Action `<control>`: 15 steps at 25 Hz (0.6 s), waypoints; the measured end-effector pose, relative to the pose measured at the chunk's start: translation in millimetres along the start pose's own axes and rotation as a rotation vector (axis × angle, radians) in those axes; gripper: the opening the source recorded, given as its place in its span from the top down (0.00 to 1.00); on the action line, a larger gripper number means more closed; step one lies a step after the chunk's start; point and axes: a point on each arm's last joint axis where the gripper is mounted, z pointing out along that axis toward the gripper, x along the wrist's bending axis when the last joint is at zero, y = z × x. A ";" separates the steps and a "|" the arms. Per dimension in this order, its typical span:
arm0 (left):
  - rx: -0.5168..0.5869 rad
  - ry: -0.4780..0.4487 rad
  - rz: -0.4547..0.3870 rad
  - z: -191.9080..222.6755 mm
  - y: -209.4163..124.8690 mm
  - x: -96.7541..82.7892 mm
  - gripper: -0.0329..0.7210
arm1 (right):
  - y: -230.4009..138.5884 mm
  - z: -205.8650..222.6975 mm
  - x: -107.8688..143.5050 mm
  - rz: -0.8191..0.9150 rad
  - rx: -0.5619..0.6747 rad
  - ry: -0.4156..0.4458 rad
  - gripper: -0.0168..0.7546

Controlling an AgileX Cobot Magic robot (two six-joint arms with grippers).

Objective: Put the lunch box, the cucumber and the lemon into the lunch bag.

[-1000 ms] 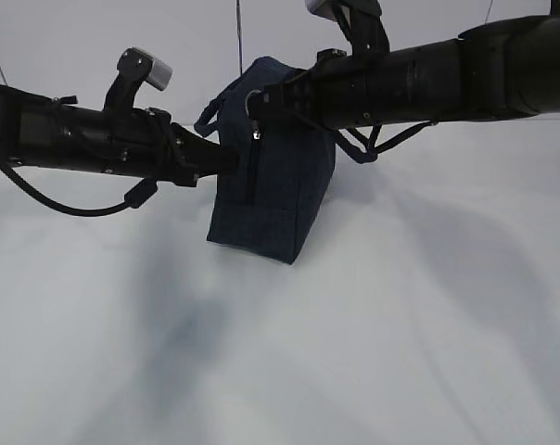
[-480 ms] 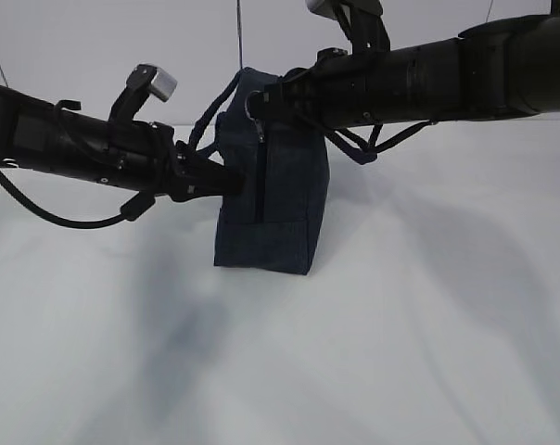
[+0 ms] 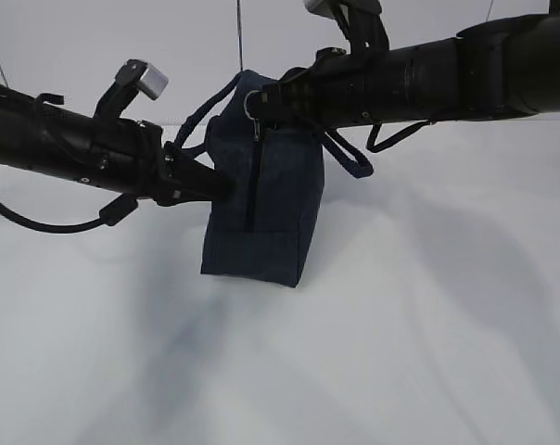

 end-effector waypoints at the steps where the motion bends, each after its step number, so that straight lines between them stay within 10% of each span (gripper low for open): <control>1: 0.005 0.002 0.004 -1.7 0.8 -1.4 0.96 | 0.1 0.0 -0.2 0.002 -0.001 -0.002 0.98; 15: 0.041 0.020 -0.008 -12.6 7.7 -9.2 0.96 | 10.9 -3.2 -4.4 -0.015 -0.032 -0.026 0.98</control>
